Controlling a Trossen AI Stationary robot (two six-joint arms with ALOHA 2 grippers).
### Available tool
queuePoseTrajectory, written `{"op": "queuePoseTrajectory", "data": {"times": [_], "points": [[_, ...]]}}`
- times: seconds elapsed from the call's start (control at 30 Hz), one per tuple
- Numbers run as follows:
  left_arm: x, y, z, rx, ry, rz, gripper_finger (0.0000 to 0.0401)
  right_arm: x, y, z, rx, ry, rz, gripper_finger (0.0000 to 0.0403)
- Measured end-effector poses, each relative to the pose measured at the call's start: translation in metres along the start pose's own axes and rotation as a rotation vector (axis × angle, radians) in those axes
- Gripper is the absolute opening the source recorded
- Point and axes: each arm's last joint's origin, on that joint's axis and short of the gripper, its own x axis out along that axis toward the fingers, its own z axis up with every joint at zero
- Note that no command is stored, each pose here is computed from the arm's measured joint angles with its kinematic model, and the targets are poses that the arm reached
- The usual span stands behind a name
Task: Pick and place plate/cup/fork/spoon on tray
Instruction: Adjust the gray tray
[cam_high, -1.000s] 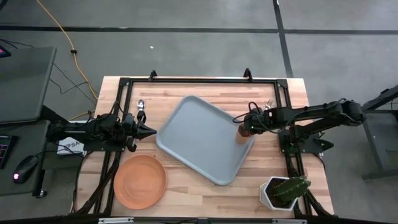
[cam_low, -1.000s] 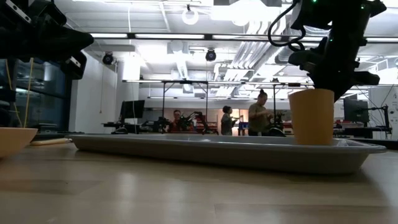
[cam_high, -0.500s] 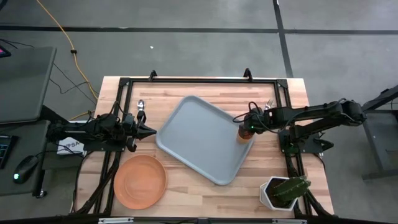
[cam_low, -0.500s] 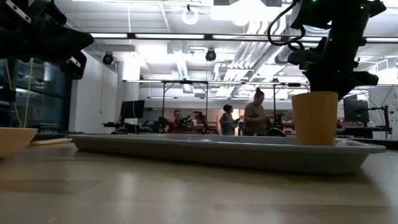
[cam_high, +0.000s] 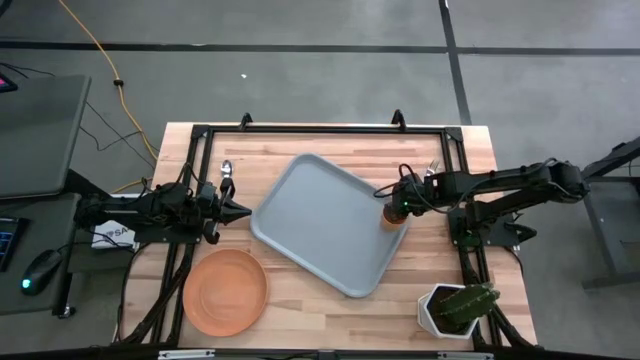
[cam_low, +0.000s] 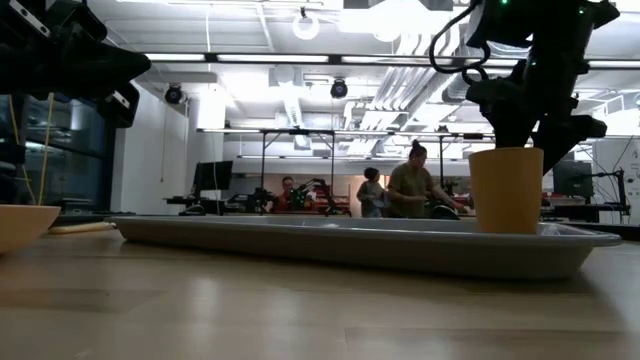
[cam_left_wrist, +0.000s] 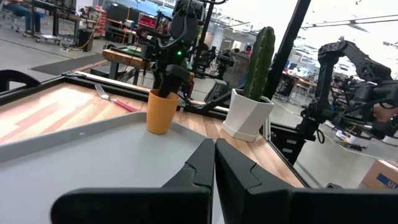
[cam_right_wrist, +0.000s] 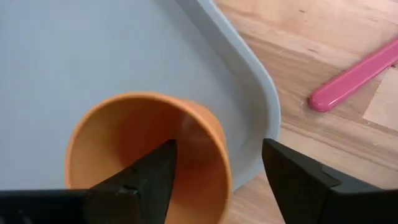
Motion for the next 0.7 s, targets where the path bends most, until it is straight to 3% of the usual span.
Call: {"op": "queuePoseTrajectory", "data": {"times": [0.27, 0.4, 0.7], "points": [[0.000, 0.000, 0.000, 0.000, 0.000, 0.000, 0.0001, -0.031, 0.004, 0.009, -0.065, -0.052, -0.058, 0.0229], [0.000, 0.000, 0.000, 0.000, 0.000, 0.000, 0.0001, -0.072, 0.012, 0.021, -0.148, -0.132, -0.082, 0.0229], [0.000, 0.000, 0.000, 0.000, 0.000, 0.000, 0.0001, -0.180, 0.020, 0.047, -0.358, -0.427, 0.064, 0.0229]]}}
